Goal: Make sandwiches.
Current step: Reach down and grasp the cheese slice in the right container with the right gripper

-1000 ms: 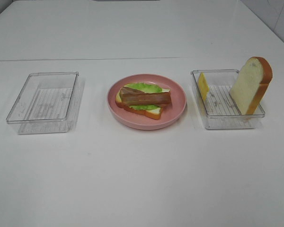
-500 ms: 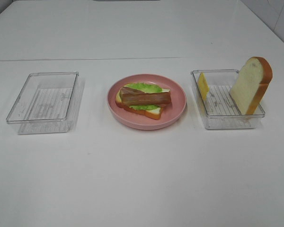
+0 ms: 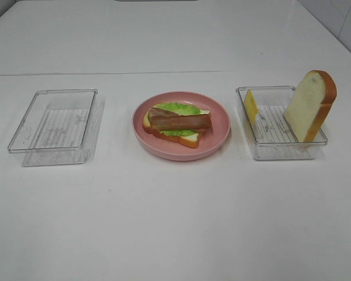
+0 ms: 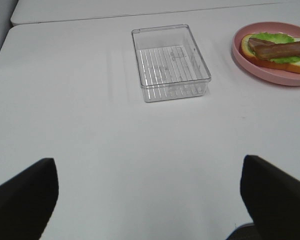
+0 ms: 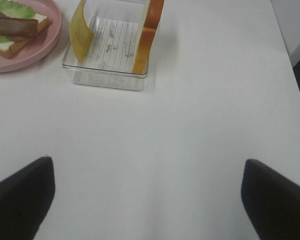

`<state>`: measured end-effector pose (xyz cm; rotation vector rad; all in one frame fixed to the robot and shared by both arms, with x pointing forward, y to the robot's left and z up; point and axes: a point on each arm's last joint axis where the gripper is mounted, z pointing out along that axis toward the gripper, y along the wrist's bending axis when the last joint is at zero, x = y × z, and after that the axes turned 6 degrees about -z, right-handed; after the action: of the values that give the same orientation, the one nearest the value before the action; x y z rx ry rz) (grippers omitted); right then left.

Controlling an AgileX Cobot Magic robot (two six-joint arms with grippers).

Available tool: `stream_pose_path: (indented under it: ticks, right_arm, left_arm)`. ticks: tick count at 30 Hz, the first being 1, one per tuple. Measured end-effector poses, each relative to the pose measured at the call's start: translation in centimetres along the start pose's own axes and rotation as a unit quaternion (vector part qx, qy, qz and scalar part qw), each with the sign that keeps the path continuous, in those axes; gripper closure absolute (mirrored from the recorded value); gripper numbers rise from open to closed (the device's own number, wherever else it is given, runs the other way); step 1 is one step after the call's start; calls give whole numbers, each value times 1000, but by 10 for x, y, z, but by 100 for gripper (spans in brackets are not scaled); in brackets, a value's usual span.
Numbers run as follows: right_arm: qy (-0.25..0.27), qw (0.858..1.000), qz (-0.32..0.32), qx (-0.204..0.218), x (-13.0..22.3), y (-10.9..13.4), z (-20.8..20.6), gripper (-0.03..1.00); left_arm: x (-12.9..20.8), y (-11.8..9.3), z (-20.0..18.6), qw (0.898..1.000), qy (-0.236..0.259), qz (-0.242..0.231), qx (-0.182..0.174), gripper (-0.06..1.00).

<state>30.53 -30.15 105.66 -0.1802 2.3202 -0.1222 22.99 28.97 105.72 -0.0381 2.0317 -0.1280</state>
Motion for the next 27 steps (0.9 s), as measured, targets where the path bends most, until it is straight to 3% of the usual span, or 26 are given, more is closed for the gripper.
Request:
stream_pose_path:
  ticks: [22, 27]
  right_arm:
    - [176, 984, -22, -34, -124, -16, 81, -2]
    - [211, 975, -57, -48, -150, -6, 101, -2]
  left_arm:
    - [0, 0, 0, 1000, 0, 0, 0, 4]
    - [0, 0, 0, 1000, 0, 0, 0, 4]
